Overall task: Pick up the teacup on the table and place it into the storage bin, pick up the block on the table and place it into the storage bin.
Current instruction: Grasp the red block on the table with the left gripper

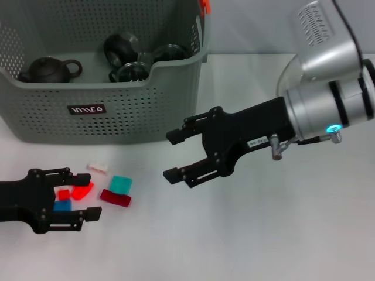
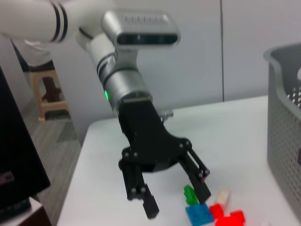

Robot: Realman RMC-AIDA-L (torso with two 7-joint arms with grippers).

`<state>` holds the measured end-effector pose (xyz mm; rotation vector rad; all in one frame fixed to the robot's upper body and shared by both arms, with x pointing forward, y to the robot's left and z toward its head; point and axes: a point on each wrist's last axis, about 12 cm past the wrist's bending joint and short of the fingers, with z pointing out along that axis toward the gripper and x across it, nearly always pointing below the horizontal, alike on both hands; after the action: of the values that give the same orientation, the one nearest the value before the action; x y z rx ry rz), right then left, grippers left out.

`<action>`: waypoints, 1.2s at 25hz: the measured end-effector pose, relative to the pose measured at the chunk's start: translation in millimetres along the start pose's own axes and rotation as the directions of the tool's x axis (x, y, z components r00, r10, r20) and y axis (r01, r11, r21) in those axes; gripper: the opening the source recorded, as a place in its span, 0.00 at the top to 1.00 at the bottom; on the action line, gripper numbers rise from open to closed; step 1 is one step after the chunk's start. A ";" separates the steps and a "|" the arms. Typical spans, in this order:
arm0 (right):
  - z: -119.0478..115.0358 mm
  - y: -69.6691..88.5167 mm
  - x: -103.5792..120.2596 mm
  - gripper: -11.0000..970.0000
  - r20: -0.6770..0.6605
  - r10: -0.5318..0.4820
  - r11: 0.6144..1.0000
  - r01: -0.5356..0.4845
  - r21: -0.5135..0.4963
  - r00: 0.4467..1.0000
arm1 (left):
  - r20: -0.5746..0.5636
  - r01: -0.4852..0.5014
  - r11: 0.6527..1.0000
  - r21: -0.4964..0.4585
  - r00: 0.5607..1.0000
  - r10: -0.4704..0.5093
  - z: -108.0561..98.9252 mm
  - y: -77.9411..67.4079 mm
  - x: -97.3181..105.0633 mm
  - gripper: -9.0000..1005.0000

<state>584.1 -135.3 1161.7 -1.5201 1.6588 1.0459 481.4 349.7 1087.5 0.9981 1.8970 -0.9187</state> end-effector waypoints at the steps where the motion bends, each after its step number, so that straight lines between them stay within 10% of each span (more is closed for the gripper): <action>1: 3.1 -0.1 0.6 0.17 -0.012 -0.001 1.000 0.001 0.001 1.000 | -0.008 -0.006 1.000 -0.004 1.000 0.006 -0.8 0.9 -1.0 0.28; 30: 47.8 -6.0 13.0 0.17 -0.111 0.018 1.000 -0.015 0.027 0.994 | -0.272 -0.063 0.990 -0.127 0.962 0.026 7.2 17.1 -35.6 0.30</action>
<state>586.0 -99.5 1127.1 -1.5758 1.7568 0.9600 512.2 340.0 1111.5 1.1244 2.1220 -0.6433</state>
